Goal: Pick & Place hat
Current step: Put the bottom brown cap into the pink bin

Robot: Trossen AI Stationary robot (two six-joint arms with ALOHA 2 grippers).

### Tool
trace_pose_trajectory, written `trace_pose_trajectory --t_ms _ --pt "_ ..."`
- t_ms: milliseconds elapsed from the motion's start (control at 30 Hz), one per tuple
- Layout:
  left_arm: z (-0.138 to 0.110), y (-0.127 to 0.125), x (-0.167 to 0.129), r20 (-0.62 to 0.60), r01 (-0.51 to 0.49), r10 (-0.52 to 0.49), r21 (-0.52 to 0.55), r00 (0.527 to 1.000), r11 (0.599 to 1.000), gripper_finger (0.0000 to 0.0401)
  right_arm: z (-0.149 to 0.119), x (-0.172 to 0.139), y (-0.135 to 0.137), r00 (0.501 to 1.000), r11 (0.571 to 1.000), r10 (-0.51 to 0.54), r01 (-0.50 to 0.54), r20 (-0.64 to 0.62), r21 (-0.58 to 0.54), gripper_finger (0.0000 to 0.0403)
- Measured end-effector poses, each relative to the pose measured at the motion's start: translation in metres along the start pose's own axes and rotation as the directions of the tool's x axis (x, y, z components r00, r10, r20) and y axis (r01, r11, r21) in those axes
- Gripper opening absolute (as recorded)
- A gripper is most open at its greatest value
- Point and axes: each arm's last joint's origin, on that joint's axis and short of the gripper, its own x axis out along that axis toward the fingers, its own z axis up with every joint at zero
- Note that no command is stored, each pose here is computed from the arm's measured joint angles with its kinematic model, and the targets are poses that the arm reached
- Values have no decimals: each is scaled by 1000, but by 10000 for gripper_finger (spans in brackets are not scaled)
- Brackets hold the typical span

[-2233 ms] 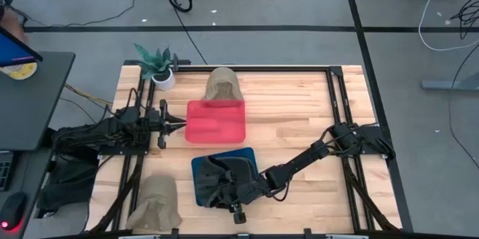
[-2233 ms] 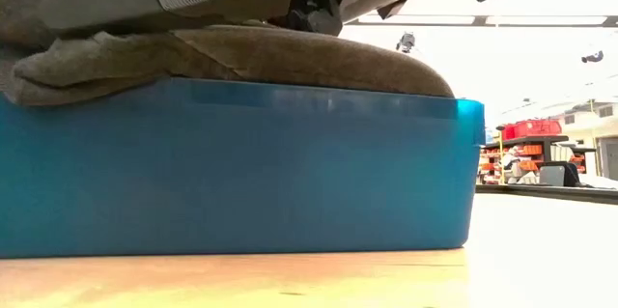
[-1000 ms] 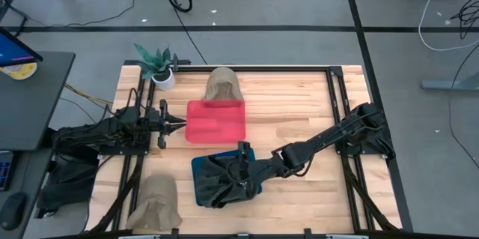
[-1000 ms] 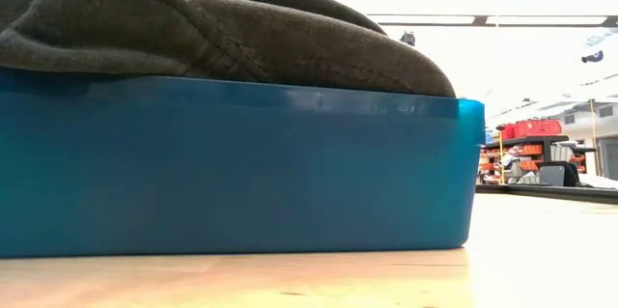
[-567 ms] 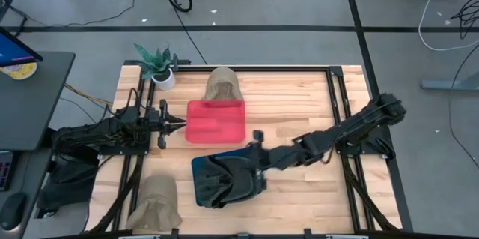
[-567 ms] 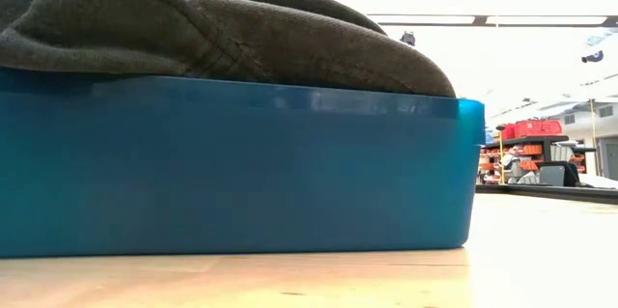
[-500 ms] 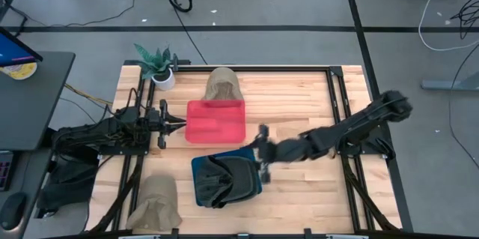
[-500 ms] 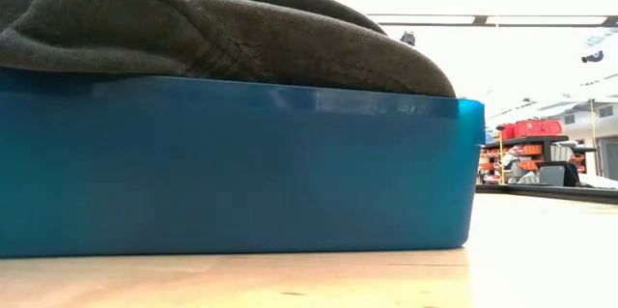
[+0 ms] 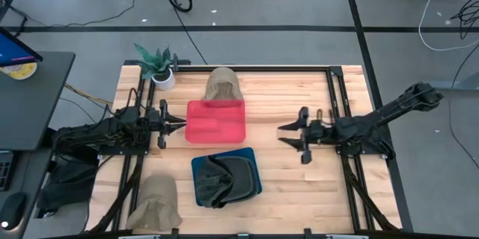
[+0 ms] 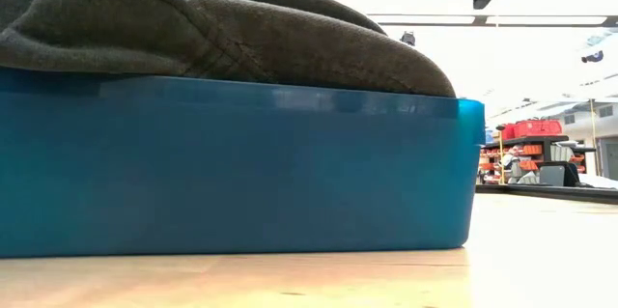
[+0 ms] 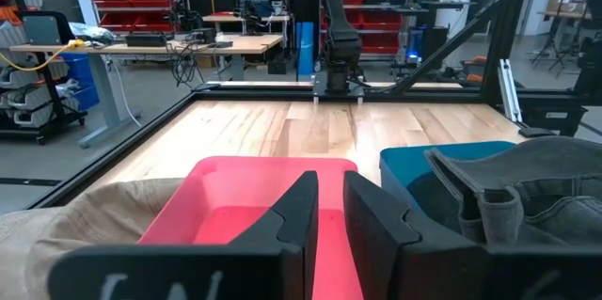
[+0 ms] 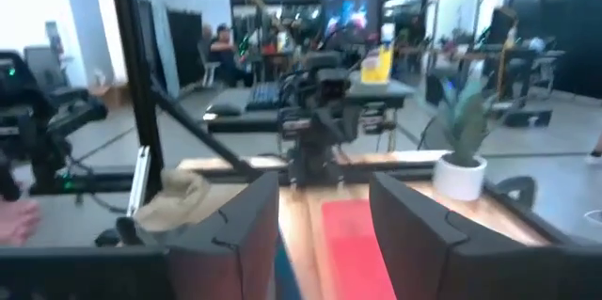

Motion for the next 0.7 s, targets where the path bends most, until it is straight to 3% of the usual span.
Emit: trace_pose_trajectory --t_ms 300,633,700 --pt "0 0 0 2 0 0 0 1000 1000 58 -15 -44 -19 991 1000 -7 7 134 -3 171" --pt "4 0 0 40 1 -1 -1 999 1000 58 -29 -66 -28 982 1000 -10 5 187 27 171" --pt "4 0 0 39 14 -13 -43 999 999 58 -32 -70 -30 980 999 -12 5 198 32 171"
